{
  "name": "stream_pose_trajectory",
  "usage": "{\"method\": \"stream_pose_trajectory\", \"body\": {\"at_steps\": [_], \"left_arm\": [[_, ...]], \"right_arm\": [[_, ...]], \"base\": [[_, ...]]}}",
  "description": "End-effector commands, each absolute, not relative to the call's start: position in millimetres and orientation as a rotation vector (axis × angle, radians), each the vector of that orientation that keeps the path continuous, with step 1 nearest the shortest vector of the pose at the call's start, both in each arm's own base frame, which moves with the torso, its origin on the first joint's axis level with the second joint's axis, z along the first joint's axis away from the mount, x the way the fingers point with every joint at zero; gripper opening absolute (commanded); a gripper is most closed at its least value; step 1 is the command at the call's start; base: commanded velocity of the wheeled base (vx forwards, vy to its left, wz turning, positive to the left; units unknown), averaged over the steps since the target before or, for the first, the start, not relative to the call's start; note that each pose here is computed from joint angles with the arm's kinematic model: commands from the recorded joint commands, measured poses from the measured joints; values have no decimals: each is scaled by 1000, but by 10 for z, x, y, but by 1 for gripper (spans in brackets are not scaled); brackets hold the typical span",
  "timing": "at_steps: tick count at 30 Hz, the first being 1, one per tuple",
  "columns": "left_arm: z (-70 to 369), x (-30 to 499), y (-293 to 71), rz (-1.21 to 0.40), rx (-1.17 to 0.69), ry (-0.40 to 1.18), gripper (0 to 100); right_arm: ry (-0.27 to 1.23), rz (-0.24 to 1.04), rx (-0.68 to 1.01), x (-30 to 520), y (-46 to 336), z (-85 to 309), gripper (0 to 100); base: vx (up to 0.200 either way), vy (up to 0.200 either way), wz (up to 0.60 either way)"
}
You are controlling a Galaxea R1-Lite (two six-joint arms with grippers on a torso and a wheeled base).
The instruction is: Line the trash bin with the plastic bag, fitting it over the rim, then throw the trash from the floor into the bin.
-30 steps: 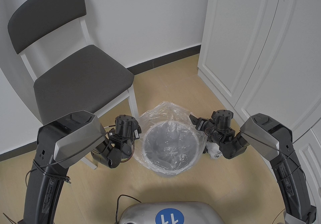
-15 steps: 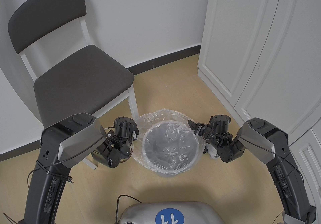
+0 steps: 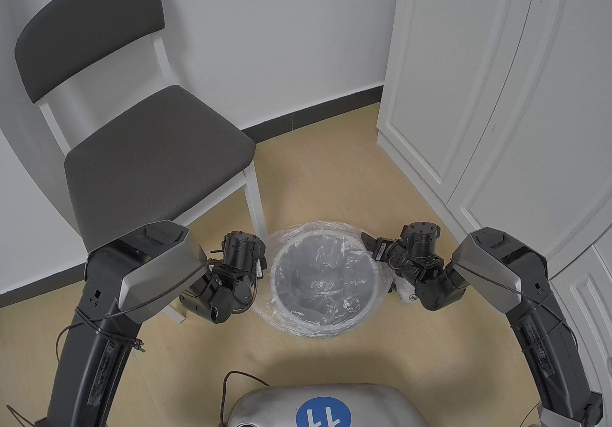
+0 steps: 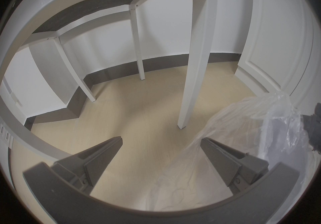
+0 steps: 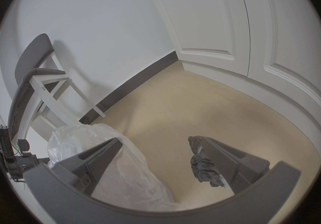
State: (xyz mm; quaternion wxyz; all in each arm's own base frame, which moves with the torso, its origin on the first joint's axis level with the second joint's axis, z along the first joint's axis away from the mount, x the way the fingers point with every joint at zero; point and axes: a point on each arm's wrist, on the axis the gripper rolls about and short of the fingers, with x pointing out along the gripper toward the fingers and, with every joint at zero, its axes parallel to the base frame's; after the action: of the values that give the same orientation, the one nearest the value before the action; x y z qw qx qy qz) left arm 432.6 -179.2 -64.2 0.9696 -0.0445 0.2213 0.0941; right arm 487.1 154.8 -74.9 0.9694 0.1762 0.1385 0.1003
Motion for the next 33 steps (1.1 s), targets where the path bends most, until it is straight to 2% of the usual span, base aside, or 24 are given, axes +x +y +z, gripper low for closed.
{"method": "stream_pose_trajectory", "body": {"at_steps": [1, 17, 28, 29, 33], "left_arm": [[-645, 4319, -1774, 197, -79, 468, 100], [-521, 4189, -1778, 193, -46, 522, 100], [-295, 4116, -1768, 204, -14, 497, 100], [-152, 4064, -1758, 201, -9, 484, 100], [90, 3955, -1744, 190, -2, 475, 100]], "right_arm": [[309, 186, 324, 4871, 1504, -809, 100], [369, 139, 282, 4854, 1428, -757, 100], [357, 157, 283, 4718, 1421, -367, 100], [357, 170, 279, 4629, 1419, -203, 100], [353, 198, 246, 4520, 1390, -14, 100]], "base": [[0, 0, 0], [0, 0, 0], [0, 0, 0], [0, 0, 0], [0, 0, 0]]}}
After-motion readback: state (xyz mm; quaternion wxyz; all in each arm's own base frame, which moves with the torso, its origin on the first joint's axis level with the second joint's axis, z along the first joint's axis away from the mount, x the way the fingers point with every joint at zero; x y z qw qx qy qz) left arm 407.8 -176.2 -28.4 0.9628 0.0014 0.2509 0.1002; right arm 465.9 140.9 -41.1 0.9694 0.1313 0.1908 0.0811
